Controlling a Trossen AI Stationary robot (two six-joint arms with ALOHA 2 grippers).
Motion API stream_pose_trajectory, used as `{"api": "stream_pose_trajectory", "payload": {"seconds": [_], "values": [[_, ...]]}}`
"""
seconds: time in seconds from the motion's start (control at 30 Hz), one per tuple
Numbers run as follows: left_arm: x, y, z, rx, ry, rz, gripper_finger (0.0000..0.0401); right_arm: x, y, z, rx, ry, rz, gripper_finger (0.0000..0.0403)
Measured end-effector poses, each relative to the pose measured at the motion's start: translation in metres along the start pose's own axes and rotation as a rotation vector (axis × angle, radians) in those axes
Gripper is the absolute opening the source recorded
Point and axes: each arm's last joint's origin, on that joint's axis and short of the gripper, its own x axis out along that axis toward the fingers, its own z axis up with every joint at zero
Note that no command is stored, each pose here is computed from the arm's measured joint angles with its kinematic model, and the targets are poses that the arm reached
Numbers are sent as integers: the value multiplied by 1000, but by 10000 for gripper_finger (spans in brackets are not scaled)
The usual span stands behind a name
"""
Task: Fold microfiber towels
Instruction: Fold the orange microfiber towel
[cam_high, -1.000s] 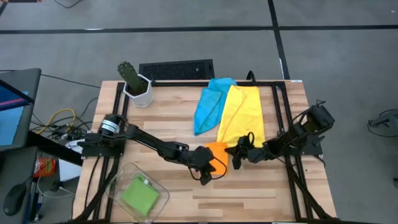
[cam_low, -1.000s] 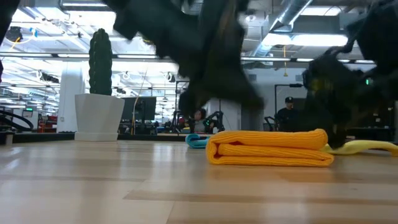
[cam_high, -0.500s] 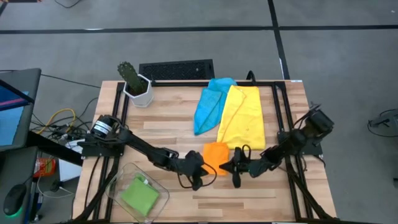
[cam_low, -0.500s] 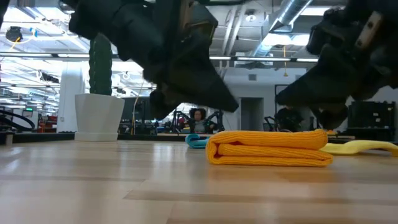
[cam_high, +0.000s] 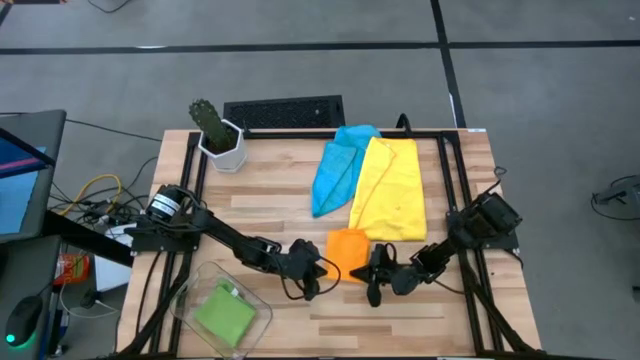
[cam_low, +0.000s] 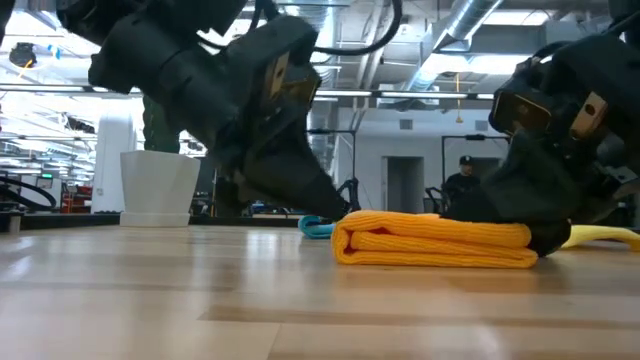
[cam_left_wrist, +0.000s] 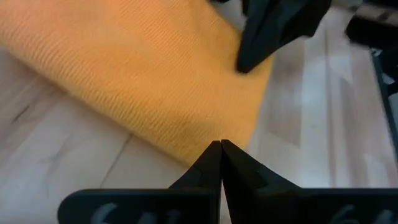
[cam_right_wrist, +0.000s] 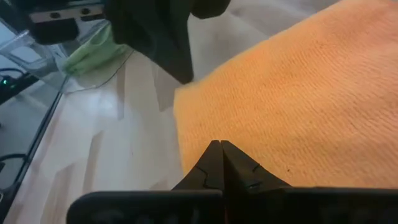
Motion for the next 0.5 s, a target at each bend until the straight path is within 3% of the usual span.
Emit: {"api": "stream_pose_trajectory", "payload": {"seconds": [0.17, 0.27, 0.37, 0.5], "values": [[-1, 5, -5, -18, 9, 10, 0, -8, 7, 23, 9, -43, 62, 16], [-1, -2, 0, -24, -56, -58, 0, -12, 25, 44, -13, -121, 131, 16], [-4, -11, 2, -36, -99, -119, 0, -10, 25, 38, -73, -84, 102, 13], [-7, -20, 2, -28, -180, -129, 0, -2, 21, 24, -44, -51, 77, 15]]}}
